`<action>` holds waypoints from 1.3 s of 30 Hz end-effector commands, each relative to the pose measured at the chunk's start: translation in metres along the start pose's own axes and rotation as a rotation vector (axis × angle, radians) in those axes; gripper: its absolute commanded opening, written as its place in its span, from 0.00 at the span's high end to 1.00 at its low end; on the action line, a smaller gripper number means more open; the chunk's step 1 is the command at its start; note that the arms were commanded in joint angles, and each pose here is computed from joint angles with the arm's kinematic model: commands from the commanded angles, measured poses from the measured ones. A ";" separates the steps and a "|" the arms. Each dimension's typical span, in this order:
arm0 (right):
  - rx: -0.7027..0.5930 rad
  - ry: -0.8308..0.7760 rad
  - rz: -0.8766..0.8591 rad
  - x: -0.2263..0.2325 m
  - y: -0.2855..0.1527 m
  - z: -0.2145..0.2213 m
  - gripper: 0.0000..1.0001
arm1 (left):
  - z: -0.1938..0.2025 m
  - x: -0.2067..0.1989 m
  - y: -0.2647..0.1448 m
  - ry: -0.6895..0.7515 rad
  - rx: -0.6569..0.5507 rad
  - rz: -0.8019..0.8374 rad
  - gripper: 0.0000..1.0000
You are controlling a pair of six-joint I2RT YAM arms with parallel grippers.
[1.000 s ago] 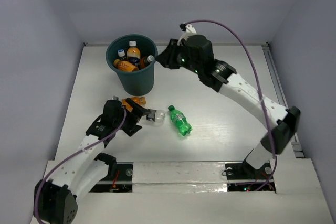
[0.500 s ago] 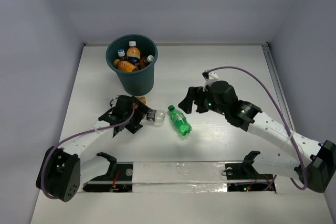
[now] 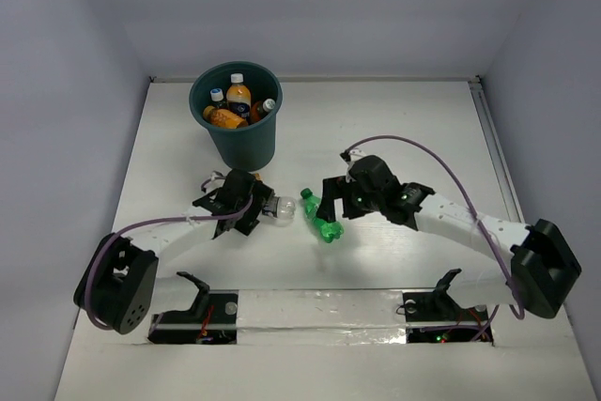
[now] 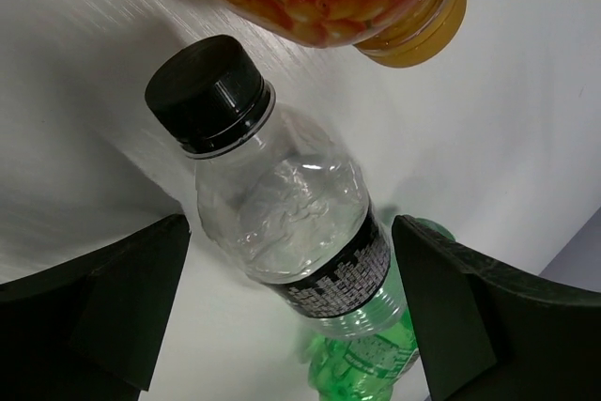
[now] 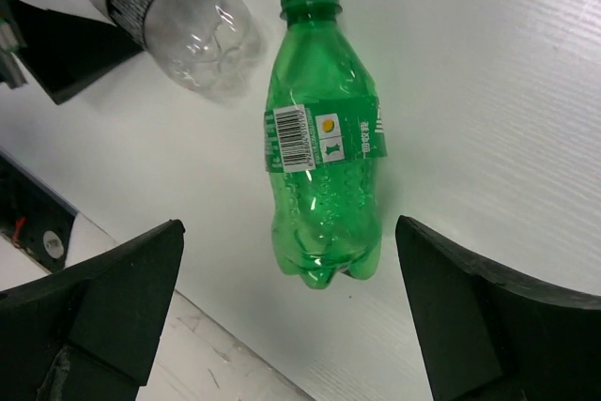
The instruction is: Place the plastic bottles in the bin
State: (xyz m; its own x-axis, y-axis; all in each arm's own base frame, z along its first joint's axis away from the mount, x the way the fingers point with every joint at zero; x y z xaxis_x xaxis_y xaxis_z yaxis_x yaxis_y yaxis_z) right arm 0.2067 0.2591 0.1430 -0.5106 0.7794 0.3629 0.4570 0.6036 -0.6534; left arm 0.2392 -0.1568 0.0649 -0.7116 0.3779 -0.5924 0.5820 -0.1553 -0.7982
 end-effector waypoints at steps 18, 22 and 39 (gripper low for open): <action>0.086 -0.043 0.004 -0.013 0.067 0.019 0.01 | 0.079 -0.039 -0.071 0.148 0.084 0.096 0.67; 0.055 -0.010 -0.008 -0.010 0.067 0.018 0.28 | 0.062 -0.073 -0.110 0.142 0.001 0.198 0.67; -0.235 0.022 -0.005 0.020 -0.056 -0.061 0.54 | -0.147 -0.264 -0.220 0.416 -0.680 0.435 0.65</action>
State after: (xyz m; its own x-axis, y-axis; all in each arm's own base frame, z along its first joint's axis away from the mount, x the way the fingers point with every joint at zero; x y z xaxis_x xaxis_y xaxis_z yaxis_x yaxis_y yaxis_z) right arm 0.2051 0.2488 0.1799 -0.4945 0.7833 0.3767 0.5408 0.6165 -0.5722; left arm 0.3327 -0.1050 0.3991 -0.2672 0.5697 -0.7772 0.9627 0.1233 -0.2407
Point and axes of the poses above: each gripper's point midway between its finger pads, its own y axis out along the fingers, its own x axis along the line the jaws close on, z = x × y, the point moved 3 cm from there along -y, back along the fingers, and after that the axes turned 8 degrees about -y, right-handed, at the moved point
